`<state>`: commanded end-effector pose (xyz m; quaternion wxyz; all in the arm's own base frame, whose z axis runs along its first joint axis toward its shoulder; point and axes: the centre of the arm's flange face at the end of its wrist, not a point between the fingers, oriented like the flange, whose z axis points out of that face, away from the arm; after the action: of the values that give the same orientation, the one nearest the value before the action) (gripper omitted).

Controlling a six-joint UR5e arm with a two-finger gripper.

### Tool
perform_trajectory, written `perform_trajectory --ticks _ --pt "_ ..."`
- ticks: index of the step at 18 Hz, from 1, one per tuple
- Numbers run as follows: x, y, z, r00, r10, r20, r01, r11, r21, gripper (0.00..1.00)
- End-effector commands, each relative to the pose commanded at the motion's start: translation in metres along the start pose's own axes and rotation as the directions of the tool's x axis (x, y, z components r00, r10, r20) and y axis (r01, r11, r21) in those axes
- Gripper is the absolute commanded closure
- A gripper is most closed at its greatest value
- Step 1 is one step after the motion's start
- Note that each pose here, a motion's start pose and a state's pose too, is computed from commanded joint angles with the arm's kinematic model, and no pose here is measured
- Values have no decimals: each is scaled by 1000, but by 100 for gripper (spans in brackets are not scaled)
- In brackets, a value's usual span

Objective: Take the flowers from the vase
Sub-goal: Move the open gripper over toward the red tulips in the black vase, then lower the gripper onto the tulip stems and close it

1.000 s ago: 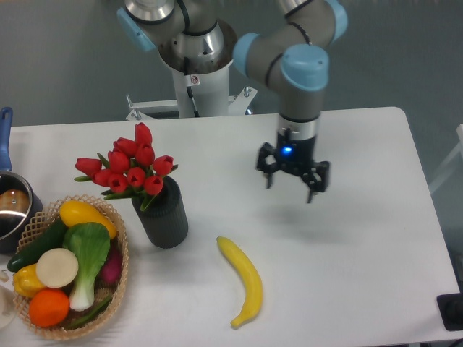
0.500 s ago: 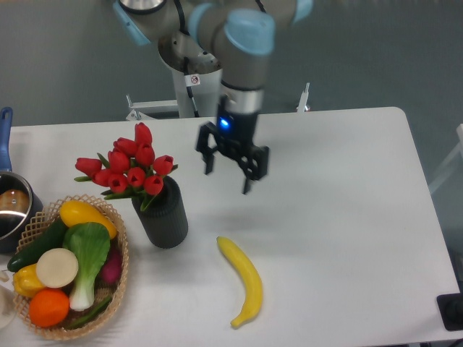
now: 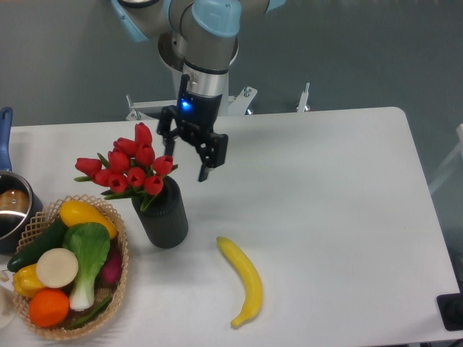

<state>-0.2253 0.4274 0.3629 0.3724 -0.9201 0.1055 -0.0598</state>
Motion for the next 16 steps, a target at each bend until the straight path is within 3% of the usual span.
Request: perform_trajectory --ticks 8,10,11,12,14,15,16 --pt "-18 11 32 994 -29 -103 37 996 84 0" --pt "-18 12 38 990 -1 -141 20 991 134 0" --pt "-19 13 37 988 6 -151 19 987 158 7" --pt "-22 17 34 989 2 -151 24 984 174 36" --pt "-22 25 35 986 17 -163 17 979 204 85" --pt "-21 28 34 986 26 -167 12 975 221 100" --pt "-23 32 32 986 25 -166 15 972 234 100"
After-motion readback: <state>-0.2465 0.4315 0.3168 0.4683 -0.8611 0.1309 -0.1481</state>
